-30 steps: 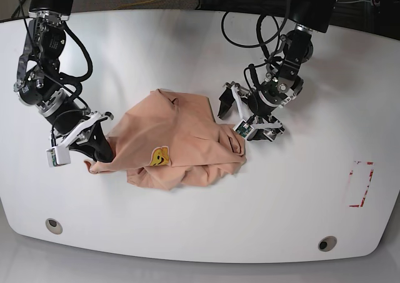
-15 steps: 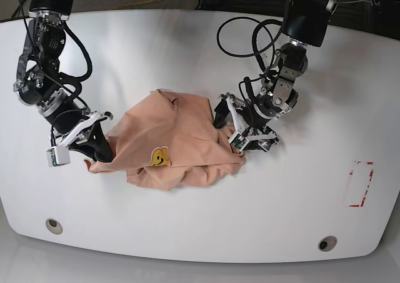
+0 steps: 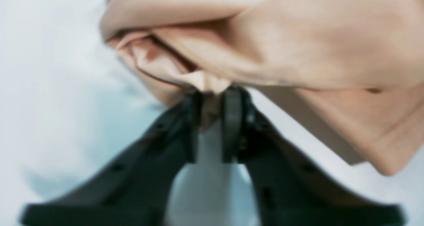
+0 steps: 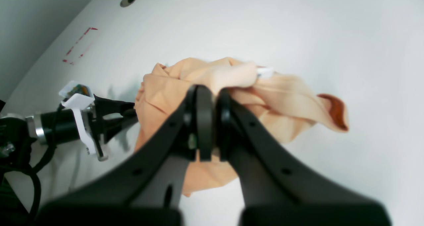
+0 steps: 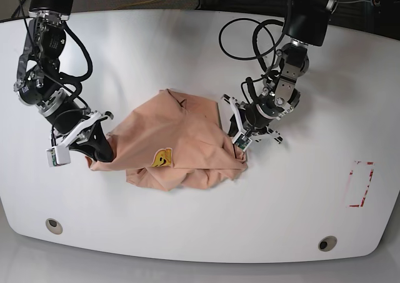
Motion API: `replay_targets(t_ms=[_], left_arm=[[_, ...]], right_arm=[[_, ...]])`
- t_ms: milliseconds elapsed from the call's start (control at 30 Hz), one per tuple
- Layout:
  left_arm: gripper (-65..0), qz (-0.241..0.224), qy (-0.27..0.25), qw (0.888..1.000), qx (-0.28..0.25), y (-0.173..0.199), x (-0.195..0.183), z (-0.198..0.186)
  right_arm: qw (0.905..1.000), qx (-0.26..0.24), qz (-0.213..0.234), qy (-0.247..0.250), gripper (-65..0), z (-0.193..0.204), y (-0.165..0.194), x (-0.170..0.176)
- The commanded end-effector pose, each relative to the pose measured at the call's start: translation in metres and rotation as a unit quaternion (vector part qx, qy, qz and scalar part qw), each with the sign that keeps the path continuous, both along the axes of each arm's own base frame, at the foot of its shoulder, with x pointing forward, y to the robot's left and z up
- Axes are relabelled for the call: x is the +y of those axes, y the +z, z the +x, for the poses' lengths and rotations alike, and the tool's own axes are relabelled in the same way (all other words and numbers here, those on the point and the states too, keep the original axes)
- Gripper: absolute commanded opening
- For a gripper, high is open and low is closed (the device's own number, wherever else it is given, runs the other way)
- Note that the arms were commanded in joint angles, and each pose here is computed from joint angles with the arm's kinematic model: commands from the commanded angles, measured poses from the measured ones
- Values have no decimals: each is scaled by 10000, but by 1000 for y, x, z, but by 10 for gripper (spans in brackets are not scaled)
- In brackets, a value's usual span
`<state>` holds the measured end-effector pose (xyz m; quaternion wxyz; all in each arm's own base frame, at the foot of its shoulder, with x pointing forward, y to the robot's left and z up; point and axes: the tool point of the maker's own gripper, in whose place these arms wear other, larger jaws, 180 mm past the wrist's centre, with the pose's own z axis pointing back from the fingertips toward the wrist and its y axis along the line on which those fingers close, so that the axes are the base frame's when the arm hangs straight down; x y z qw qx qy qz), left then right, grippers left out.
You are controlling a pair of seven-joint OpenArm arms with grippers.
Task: Layout the t-shirt on the table in an organized manner, then fold the t-shirt properly
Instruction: 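Grasp the shirt fold nearest the left gripper with the left gripper, then pull both grippers apart to stretch the shirt open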
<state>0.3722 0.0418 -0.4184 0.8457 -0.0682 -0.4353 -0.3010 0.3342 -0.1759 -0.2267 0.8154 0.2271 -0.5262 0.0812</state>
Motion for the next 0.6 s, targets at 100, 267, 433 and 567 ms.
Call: replay_targets(t_ms=[100, 267, 433, 567], left_arm=[[-625, 21, 152, 9997, -186, 12, 10, 12], [-625, -20, 130, 9993, -338, 23, 7, 16], [-625, -111, 61, 9969, -773, 56, 1, 22], [-625, -200, -15, 9935, -1121, 82, -4, 19]], right_arm=[[9993, -353, 25, -98, -650, 6, 21, -8], [9989, -412, 62, -218, -650, 7, 24, -14], [9981, -484, 68, -381, -650, 7, 30, -26], [9967, -579, 68, -559, -650, 7, 36, -38]])
